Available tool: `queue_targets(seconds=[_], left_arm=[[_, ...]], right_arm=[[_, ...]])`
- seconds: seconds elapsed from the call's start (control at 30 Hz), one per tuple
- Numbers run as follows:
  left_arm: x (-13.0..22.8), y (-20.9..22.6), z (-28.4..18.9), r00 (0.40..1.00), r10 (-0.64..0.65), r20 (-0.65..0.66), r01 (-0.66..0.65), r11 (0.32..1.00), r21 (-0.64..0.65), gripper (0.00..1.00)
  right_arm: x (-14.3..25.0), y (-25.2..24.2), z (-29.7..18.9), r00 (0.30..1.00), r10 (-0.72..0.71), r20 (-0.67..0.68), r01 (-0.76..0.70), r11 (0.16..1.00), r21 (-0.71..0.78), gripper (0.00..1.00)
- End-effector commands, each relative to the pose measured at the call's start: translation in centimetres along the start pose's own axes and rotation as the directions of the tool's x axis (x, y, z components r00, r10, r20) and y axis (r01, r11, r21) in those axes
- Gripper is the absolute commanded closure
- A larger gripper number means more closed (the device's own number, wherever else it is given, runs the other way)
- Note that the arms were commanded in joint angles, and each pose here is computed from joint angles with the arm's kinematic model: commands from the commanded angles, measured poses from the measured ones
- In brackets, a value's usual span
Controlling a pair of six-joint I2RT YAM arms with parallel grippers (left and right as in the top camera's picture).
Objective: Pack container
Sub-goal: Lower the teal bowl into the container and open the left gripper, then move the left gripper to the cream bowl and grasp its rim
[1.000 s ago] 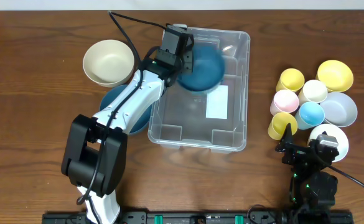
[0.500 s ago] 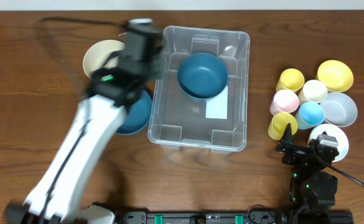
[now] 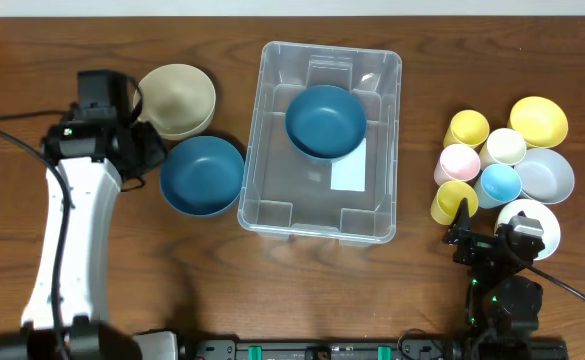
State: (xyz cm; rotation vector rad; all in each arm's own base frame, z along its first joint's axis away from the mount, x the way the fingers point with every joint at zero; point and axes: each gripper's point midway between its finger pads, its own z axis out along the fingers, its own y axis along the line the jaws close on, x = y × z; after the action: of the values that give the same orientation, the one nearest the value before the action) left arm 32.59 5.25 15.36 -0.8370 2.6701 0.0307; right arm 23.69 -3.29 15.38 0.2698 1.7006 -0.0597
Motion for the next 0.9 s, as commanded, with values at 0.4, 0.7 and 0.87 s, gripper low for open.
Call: queue_targets(seconds=[0.4,0.7,0.87], left_arm=[[6.7,0.0,12.3,0.944,0.007,-0.329,0.028,0.994,0.104,0.38],[5.4,1.3,11.5,0.952,-0.035,-0.303,0.067,0.993,0.095,0.94],[4.1,2.9,8.6,0.959,-0.092,-0.269,0.12,0.989,0.09,0.94]], right_arm=[[0.1,-0.3,0.0,1.0,-0.007,-0.001,0.007,1.0,0.015,0.01],[0.1,-0.3,0.0,1.0,-0.007,-0.001,0.007,1.0,0.015,0.01],[0.1,-0.3,0.0,1.0,-0.007,-0.001,0.007,1.0,0.015,0.01]])
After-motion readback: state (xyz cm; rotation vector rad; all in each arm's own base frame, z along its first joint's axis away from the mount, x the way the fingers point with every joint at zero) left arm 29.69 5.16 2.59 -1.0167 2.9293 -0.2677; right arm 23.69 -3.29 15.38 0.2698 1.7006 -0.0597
